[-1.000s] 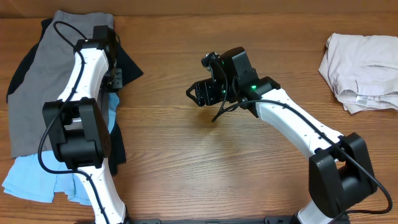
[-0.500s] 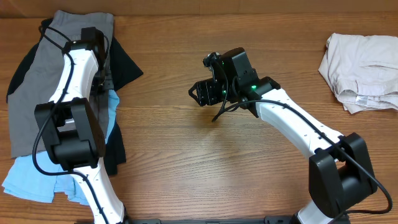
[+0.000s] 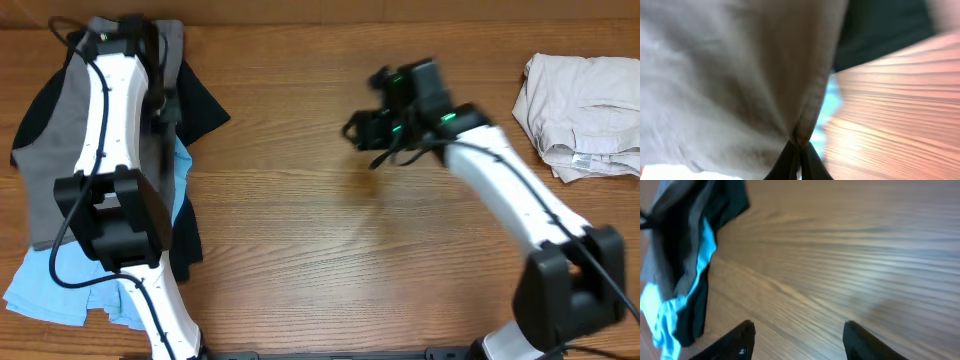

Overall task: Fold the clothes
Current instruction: 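Pull the grey shorts off the pile toward the table center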

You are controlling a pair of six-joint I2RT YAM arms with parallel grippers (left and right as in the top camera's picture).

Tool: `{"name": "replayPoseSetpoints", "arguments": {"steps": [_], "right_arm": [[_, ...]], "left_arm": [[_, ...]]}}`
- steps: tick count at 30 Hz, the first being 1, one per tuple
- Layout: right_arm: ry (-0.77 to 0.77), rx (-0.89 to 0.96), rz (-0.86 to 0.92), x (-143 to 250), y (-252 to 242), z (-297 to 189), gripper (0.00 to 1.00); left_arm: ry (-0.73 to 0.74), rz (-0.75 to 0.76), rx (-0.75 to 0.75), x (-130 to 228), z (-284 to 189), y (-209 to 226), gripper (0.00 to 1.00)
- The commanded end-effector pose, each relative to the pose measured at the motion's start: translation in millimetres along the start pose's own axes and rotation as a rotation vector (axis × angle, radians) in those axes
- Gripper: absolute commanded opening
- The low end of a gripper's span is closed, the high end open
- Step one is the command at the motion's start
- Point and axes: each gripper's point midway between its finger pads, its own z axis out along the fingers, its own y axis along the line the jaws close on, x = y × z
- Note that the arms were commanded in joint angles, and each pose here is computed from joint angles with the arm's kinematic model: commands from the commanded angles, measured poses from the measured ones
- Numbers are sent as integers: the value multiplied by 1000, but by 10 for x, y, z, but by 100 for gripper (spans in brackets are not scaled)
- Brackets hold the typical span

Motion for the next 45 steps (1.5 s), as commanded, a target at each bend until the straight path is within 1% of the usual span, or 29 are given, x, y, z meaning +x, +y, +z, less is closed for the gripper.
{"name": "replayPoseSetpoints", "arguments": {"steps": [1, 3, 6, 9, 11, 14, 18, 19, 20, 21, 24, 25, 27, 30, 33, 34, 37, 39, 42, 43, 45], "right_arm": [[-192, 14, 17, -527, -5, -855, 59], [-226, 52, 69, -606, -181, -1181, 59], [-270, 106, 147, -662, -440, -1603, 59], [-302, 152, 216, -651, -688, -1892, 59], [-310, 175, 256, -617, -835, -1992, 59], [-304, 204, 314, -539, -1022, -2085, 59], [-313, 227, 347, -504, -1170, -2174, 60], [-317, 232, 354, -501, -1202, -2196, 61], [-323, 238, 363, -496, -1244, -2225, 64], [-328, 243, 371, -493, -1279, -2249, 64], [-343, 258, 394, -480, -1382, -2322, 66], [-347, 263, 399, -476, -1414, -2345, 68], [-355, 271, 411, -468, -1468, -2385, 70], [-364, 279, 423, -460, -1523, -2426, 75], [-365, 282, 421, -456, -1540, -2437, 77], [-363, 282, 409, -457, -1535, -2436, 80], [-356, 281, 412, -440, -1533, -2429, 83], [-338, 281, 424, -396, -1537, -2405, 84], [-285, 278, 451, -263, -1553, -2318, 85], [-257, 275, 456, -192, -1556, -2272, 87], [-203, 255, 458, -59, -1544, -2175, 96]], "left_arm": [[-121, 130, 310, -139, -626, -825, 4], [-161, 196, 429, -119, -876, -1236, 4], [-213, 326, 550, -8, -1127, -1928, 4], [-264, 449, 616, 158, -1274, -2611, 4], [-294, 522, 655, 319, -1336, -3095, 4], [-312, 630, 712, 661, -1305, -3861, 4], [-294, 720, 753, 1050, -997, -4594, 4], [-288, 736, 760, 1121, -915, -4717, 6], [-278, 746, 761, 1185, -820, -4815, 12], [-267, 751, 760, 1233, -734, -4883, 23], [-240, 763, 751, 1315, -548, -4976, 39], [-239, 763, 750, 1317, -544, -4974, 45], [-242, 759, 751, 1290, -551, -4961, 57], [-270, 743, 762, 1171, -678, -4914, 66], [-295, 716, 769, 1006, -890, -4789, 78], [-312, 702, 780, 916, -1066, -4694, 84], [-356, 670, 795, 733, -1416, -4473, 96], [-402, 653, 802, 606, -1669, -4287, 100], [-453, 614, 804, 445, -1958, -3995, 100], [-465, 595, 802, 387, -2034, -3875, 100], [-478, 557, 790, 283, -2130, -3629, 100]]}}
